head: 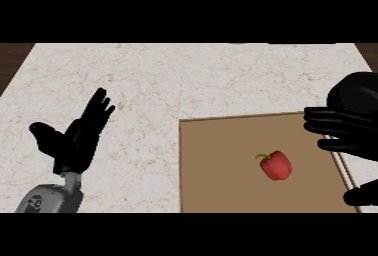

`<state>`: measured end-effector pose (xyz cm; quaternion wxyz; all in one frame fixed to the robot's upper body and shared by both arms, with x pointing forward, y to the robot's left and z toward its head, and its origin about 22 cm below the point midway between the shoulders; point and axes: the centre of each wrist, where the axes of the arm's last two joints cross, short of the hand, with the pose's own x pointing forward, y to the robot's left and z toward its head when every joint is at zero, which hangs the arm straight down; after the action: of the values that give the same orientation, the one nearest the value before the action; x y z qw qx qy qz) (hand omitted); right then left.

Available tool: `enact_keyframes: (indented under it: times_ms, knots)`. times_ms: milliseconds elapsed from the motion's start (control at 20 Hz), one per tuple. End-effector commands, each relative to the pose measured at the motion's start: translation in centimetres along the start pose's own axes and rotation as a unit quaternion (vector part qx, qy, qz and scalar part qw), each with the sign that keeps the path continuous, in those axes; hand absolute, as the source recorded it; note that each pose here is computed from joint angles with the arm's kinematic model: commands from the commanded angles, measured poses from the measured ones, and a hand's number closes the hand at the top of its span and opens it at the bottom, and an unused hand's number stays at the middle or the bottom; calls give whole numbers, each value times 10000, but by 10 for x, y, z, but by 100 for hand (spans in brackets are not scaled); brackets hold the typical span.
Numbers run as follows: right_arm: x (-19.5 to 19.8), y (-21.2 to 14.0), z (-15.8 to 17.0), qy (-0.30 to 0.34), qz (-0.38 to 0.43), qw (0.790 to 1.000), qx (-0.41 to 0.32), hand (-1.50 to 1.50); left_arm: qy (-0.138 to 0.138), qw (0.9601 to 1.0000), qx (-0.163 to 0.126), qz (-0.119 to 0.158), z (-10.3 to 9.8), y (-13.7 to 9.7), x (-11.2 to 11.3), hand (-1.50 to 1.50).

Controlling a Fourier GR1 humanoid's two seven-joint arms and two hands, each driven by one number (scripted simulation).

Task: Pick the bell pepper from the tray and place it in the pot

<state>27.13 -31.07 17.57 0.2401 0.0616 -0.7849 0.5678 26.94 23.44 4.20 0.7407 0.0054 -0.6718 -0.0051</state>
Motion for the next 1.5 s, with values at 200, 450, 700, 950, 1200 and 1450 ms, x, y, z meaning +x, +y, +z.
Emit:
enact_keyframes:
  times_ms: [200, 450, 700, 950, 1200, 1450]
  knots:
    - [57, -57, -4, 499, 1176, 9808, 1476, -150, 70, 9999, 133, -15, 0, -7, 16, 0]
    - [86, -55, -27, 1216, 1456, 9622, 1954, -150, -6, 10000, 56, 0, 7, -7, 20, 0]
    - [81, -30, -32, 1641, 1425, 9542, 2056, -150, -52, 9999, -6, -96, 9, -11, 24, 0]
    - [82, -11, -35, 2000, 1416, 9429, 2255, -150, -17, 10000, 71, -66, 6, 7, 30, 0]
    - [65, 15, -42, 2309, 1733, 9221, 2578, -150, 19, 10000, 32, -25, 2, 5, 28, 0]
    - [51, 6, -34, 2472, 2056, 9094, 2638, -150, -9, 10000, 7, 26, -3, -25, 31, 0]
